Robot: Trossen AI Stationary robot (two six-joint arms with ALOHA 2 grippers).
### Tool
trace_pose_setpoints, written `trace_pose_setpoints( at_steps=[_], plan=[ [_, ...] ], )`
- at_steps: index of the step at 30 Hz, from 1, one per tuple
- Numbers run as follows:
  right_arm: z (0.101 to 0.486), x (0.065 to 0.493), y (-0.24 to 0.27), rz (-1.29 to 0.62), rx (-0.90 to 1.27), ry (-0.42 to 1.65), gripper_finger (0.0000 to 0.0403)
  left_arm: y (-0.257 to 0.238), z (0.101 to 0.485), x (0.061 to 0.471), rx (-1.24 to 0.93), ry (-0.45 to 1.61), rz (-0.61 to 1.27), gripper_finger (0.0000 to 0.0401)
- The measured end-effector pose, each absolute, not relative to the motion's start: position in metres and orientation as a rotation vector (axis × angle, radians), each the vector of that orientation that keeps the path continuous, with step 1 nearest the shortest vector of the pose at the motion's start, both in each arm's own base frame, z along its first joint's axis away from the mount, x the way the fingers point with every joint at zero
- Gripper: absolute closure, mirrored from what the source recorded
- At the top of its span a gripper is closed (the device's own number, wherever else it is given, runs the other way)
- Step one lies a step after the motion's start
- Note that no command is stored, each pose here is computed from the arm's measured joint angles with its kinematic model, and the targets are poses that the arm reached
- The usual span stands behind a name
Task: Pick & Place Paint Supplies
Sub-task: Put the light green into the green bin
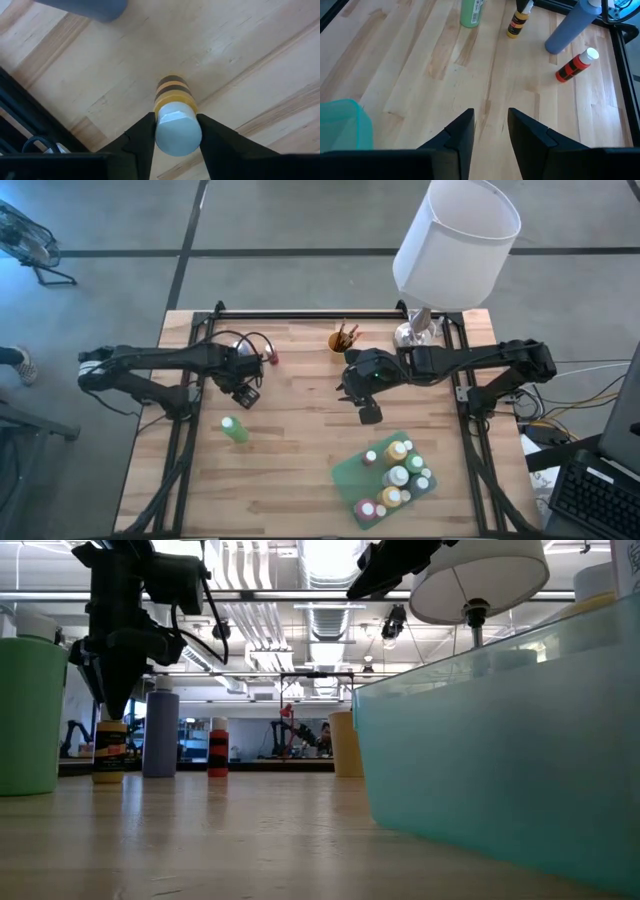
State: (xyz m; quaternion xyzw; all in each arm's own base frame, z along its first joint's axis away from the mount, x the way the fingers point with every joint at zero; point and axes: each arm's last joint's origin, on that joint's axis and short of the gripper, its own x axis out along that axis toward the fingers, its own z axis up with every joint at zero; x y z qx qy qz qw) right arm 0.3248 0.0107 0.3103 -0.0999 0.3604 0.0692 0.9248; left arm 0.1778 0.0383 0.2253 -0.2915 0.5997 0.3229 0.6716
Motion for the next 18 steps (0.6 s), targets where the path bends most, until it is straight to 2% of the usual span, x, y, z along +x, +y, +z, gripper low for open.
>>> trace_pose_setpoints(
  at_steps=[5, 18],
  plan=[
    [0.3103, 0.3248, 0.0107, 0.142, -0.205, 0.74, 0.03, 0.0383, 0.2253, 0.1777, -0.656, 1.352, 0.727, 0.0276],
    [0.3115, 0.3229, 0.0192, 0.157, -0.188, 0.738, 0.033, 0.0377, 0.2353, 0.1827, -0.657, 1.34, 0.638, 0.0274]
  ],
)
